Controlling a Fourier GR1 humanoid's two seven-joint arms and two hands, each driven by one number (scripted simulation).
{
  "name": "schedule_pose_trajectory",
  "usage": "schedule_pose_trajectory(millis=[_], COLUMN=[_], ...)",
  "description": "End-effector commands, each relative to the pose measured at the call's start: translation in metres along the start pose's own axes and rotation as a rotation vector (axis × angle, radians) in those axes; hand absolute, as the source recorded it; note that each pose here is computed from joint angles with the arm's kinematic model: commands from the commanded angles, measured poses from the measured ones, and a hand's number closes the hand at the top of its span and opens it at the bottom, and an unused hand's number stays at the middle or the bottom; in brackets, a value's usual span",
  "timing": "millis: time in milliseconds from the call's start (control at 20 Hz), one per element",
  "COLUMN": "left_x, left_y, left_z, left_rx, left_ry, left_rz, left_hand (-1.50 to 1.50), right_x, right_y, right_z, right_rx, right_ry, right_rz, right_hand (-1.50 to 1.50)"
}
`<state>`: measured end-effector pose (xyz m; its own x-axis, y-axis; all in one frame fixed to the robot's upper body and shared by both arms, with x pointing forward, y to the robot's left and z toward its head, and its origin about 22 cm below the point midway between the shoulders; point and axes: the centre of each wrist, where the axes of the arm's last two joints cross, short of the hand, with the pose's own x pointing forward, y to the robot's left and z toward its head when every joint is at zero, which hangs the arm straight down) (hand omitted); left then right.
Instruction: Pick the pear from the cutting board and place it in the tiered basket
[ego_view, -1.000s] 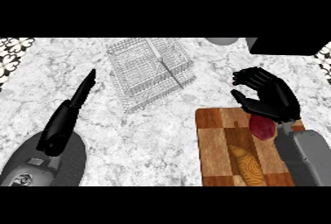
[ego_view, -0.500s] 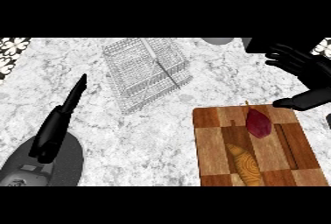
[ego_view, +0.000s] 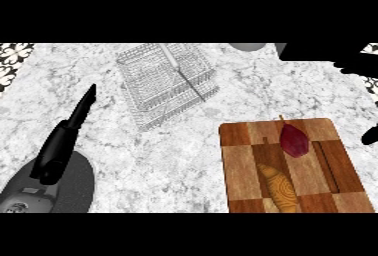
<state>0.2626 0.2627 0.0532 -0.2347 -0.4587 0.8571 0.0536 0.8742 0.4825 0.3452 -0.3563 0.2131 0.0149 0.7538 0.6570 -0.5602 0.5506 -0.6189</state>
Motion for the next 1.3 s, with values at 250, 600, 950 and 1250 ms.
schedule_pose_trajectory(millis=[250, 600, 950, 1250], left_x=[0.008, 0.013, -0.002, -0.003], left_y=[0.003, 0.027, -0.014, 0.011], left_z=[0.015, -0.006, 0.012, 0.007], left_rx=[0.003, 0.008, -0.017, 0.003], left_ry=[0.000, -0.002, -0.010, 0.003], left_rz=[-0.006, -0.001, 0.007, 0.002], left_hand=[0.00, 0.00, 0.00, 0.00], right_x=[0.054, 0.068, 0.058, 0.024], right_y=[0.055, 0.085, 0.109, 0.121], right_z=[0.000, -0.024, -0.048, -0.053], right_rx=[0.048, 0.023, 0.012, 0.059], right_ry=[0.116, 0.225, 0.364, 0.409], right_rz=[0.104, 0.196, 0.297, 0.312], right_hand=[-1.50, -1.50, -1.50, -1.50])
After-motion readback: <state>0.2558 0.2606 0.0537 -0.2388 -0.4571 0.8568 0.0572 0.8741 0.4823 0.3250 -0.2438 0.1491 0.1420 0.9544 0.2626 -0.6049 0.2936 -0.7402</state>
